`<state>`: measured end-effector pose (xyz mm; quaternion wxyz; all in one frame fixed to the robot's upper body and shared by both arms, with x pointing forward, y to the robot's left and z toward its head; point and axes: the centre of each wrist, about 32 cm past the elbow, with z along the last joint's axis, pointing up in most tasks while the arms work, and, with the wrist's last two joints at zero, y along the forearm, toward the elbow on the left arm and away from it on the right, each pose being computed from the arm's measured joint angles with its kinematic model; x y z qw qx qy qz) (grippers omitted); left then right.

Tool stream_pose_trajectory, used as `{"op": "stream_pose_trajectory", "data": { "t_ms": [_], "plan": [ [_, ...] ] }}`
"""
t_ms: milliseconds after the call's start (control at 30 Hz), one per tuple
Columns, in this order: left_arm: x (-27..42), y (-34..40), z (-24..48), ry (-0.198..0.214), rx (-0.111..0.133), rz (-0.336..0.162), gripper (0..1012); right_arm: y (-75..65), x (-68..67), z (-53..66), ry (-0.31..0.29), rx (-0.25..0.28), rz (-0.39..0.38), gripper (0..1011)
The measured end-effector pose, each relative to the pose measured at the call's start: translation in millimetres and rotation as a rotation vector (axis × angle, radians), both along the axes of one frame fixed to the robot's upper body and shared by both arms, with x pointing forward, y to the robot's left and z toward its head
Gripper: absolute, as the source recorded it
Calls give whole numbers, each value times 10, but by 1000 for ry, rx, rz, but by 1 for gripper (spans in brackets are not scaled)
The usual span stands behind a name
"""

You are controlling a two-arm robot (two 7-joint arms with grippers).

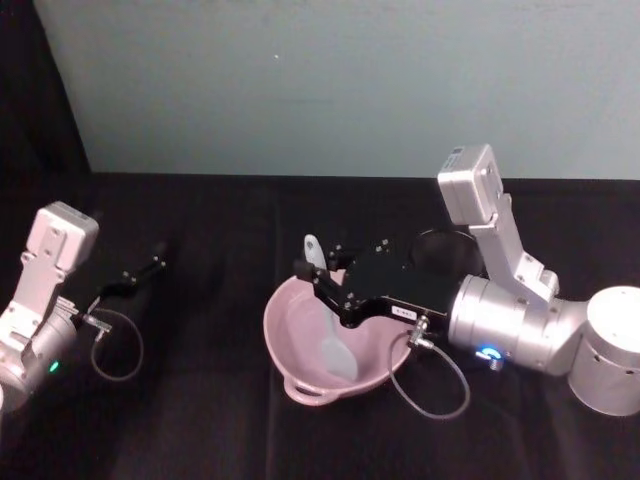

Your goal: Use the one hand to pick up the spoon and stir the clear water in the bowl.

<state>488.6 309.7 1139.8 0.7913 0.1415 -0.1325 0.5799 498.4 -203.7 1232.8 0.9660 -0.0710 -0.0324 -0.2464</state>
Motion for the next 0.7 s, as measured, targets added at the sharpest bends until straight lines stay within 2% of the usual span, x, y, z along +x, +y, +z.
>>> {"op": "stream_pose_trajectory", "data": {
  "t_ms": [300, 467, 600, 700],
  "plan": [
    [0, 0, 0, 0, 0, 0, 1005, -115, -121, 181, 26, -94, -17, 121],
    [0, 0, 0, 0, 0, 0, 1005, -155, -139, 241, 33, -123, -20, 121],
    [0, 0, 0, 0, 0, 0, 1005, -176, -142, 263, 21, -120, -26, 121],
    [0, 0, 0, 0, 0, 0, 1005, -183, -131, 246, -11, -89, -30, 121]
  ]
}}
